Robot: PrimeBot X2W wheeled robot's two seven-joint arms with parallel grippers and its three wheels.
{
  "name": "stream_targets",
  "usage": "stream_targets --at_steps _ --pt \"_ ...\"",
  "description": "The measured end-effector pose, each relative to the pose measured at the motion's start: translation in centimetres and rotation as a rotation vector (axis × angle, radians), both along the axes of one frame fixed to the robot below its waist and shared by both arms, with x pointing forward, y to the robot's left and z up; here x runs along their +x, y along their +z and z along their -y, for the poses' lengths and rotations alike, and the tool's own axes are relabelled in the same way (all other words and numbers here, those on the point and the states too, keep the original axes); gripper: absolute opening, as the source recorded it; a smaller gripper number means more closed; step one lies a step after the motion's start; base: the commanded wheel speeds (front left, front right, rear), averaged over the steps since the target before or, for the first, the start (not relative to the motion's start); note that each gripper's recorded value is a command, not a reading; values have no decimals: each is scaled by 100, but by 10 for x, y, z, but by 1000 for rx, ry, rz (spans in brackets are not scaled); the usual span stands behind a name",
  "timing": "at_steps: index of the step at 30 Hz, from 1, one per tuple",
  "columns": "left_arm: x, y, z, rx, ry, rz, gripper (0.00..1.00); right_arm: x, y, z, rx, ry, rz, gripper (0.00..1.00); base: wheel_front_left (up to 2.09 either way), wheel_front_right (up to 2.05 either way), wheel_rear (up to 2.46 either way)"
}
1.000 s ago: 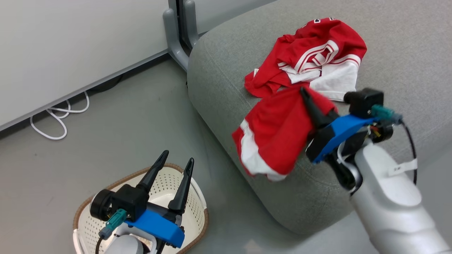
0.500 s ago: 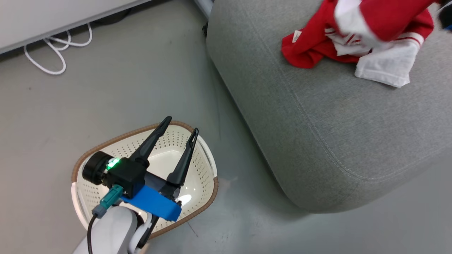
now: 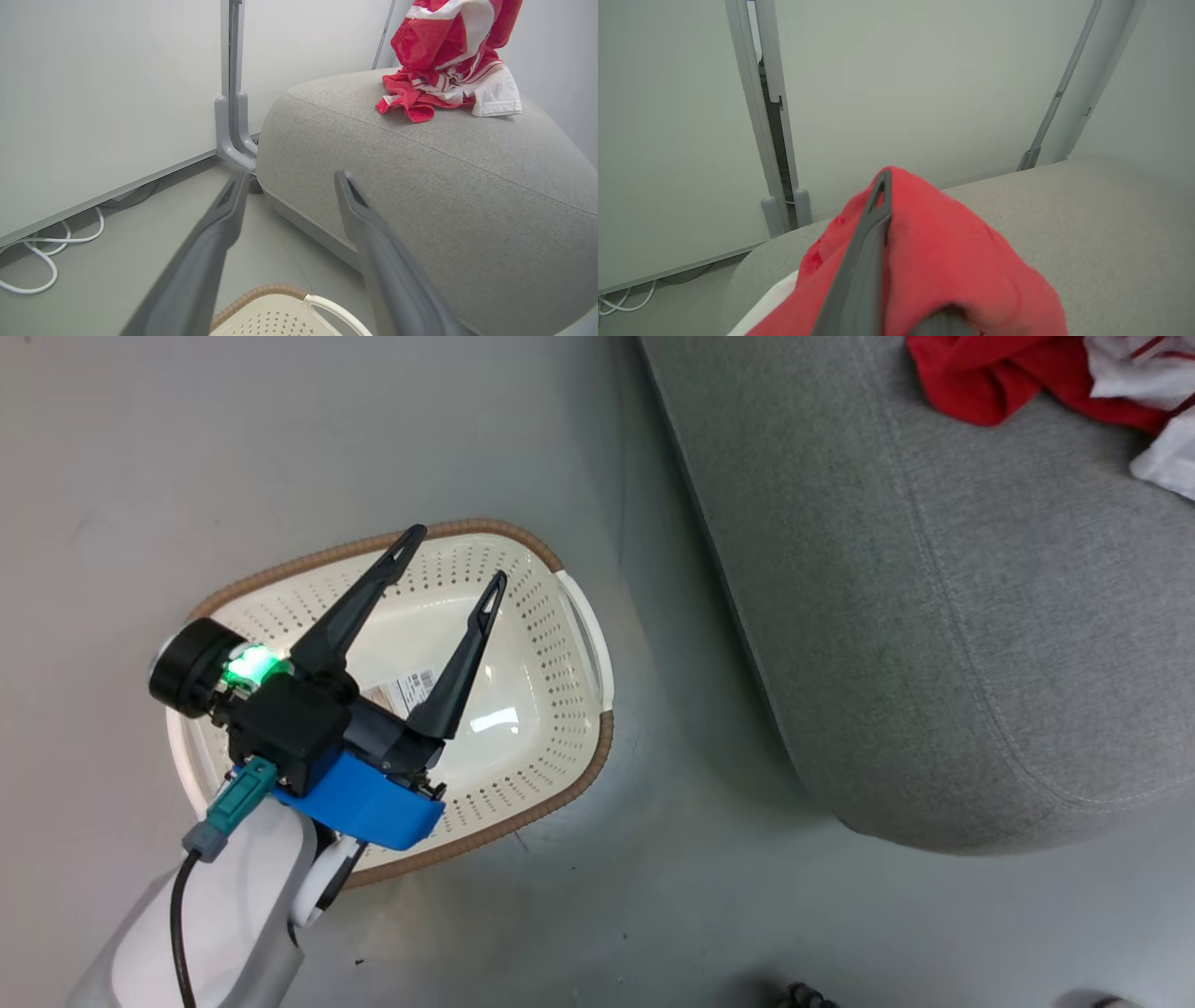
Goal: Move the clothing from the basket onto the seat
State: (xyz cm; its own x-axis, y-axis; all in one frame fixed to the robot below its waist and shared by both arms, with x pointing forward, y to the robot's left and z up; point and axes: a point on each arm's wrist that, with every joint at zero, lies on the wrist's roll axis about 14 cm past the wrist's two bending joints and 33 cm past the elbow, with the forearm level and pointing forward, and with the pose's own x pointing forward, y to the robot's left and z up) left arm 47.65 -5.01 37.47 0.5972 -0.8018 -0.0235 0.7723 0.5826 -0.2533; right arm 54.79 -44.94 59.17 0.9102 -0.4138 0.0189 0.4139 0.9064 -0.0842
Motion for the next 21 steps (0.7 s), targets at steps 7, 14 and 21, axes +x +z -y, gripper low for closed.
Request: stream_targets --at_steps 7,14,21 --pt "6 -29 -1 8 -14 -30 100 -6 -99 8 108 -65 -120 0 0 0 0" --pt "4 -38 -1 13 -25 -48 100 -19 -141 11 157 -104 -186 0 0 0 0" --pt "5 -34 -2 15 -19 -44 100 -23 -146 10 168 -103 -197 76 0 0 0"
